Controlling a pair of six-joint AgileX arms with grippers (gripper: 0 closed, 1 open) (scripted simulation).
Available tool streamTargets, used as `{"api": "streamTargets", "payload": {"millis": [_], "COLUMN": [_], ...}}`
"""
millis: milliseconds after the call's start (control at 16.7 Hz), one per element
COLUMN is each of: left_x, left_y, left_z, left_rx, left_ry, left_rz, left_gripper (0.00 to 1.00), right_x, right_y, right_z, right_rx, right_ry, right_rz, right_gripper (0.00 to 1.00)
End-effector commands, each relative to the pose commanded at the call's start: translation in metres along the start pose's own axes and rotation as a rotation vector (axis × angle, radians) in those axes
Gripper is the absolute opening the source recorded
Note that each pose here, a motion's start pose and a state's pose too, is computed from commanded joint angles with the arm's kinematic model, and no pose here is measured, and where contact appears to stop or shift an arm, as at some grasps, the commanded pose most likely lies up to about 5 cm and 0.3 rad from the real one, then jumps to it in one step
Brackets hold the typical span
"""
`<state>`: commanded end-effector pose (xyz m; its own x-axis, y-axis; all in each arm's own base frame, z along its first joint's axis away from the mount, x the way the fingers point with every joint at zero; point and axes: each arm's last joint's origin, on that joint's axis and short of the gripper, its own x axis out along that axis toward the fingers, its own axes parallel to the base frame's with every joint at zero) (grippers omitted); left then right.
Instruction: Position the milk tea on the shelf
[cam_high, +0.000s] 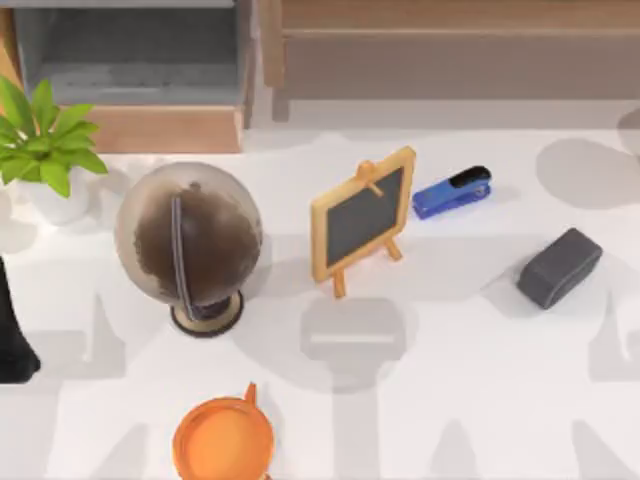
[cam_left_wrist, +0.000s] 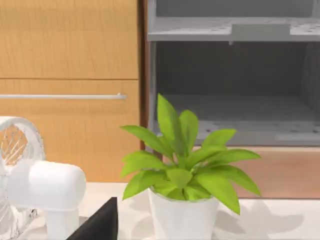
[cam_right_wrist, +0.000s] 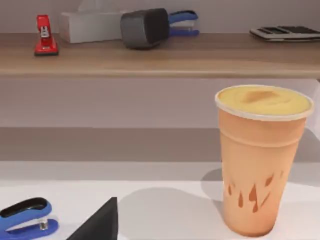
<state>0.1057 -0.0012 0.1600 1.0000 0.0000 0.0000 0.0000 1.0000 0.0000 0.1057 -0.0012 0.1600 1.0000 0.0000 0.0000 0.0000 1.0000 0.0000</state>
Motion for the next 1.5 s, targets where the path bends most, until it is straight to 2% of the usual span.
{"api": "streamTargets", "payload": {"millis": [240, 480, 720, 900, 1140, 1500], "left_x": [0.0, 0.0, 0.0, 0.0, 0.0, 0.0], "left_y": [0.0, 0.0, 0.0, 0.0, 0.0, 0.0], "left_z": [0.0, 0.0, 0.0, 0.0, 0.0, 0.0], "left_rx": [0.0, 0.0, 0.0, 0.0, 0.0, 0.0], "left_ry": [0.0, 0.0, 0.0, 0.0, 0.0, 0.0], "left_rz": [0.0, 0.0, 0.0, 0.0, 0.0, 0.0], "left_gripper": [1.0, 1.0, 1.0, 1.0, 1.0, 1.0], "right_x": [0.001, 0.012, 0.043, 0.079, 0.13, 0.174], "right_y": [-0.001, -0.003, -0.009, -0.017, -0.032, -0.055], "right_z": [0.004, 0.023, 0.04, 0.041, 0.016, -0.057], "right_rx": [-0.001, -0.003, -0.008, -0.01, -0.011, -0.009], "right_ry": [-0.01, -0.051, -0.066, -0.057, -0.034, -0.002], "right_rz": [-0.004, -0.013, -0.017, -0.016, -0.012, -0.011], "right_gripper": [1.0, 1.0, 1.0, 1.0, 1.0, 1.0]}}
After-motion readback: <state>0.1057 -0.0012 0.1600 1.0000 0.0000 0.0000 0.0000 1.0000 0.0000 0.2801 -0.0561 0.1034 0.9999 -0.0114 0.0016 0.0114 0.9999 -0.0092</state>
